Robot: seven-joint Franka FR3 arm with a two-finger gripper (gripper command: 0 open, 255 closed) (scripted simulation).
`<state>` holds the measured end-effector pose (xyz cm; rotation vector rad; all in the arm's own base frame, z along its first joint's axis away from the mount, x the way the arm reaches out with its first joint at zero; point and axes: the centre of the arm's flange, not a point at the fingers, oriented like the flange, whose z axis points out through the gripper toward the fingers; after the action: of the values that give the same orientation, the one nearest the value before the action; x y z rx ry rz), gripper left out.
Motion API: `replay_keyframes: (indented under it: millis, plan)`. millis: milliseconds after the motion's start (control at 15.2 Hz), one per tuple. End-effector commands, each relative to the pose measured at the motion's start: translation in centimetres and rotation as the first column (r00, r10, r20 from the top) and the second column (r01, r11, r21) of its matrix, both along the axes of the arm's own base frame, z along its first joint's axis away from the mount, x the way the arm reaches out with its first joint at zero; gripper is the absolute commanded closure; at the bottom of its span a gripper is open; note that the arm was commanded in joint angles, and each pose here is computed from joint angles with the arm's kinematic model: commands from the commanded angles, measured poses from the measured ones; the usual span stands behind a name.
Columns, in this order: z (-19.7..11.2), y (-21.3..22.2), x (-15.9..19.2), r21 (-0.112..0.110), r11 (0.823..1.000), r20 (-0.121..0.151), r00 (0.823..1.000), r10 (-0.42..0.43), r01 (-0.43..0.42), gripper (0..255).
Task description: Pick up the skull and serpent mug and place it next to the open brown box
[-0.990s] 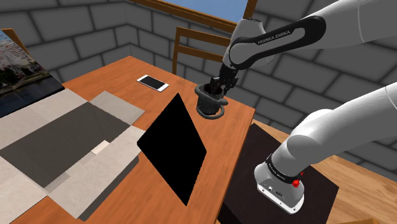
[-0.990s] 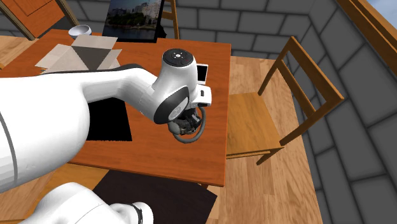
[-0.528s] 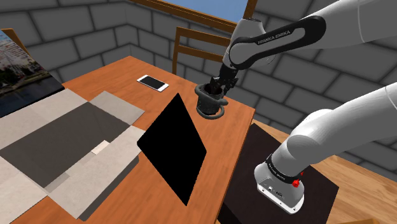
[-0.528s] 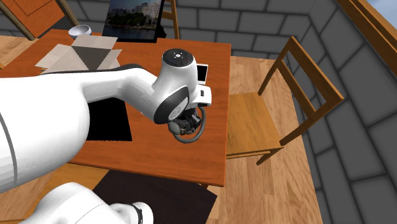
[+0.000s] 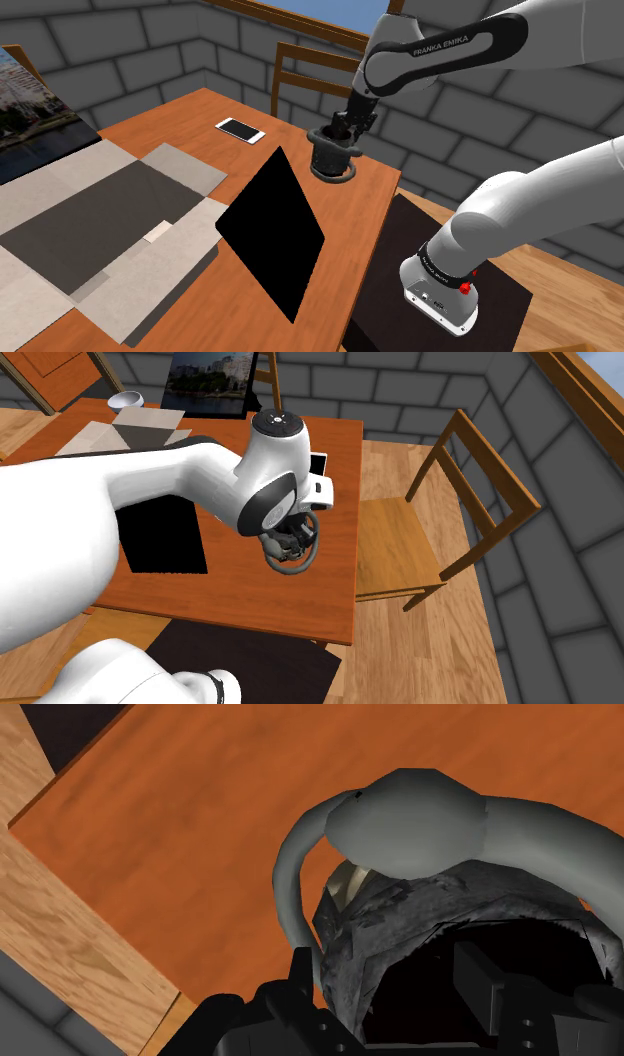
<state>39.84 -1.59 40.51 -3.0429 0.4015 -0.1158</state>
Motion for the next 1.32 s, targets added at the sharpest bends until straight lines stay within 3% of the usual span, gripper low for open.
replay_keyframes:
  millis: [0,1254]
  plan:
    - [1.2,-0.1,-0.1,0.000,1.000,0.002,1.000,0.000,0.000,255]
    - [11.2,-0.1,-0.1,0.000,1.000,0.002,1.000,0.000,0.000,255]
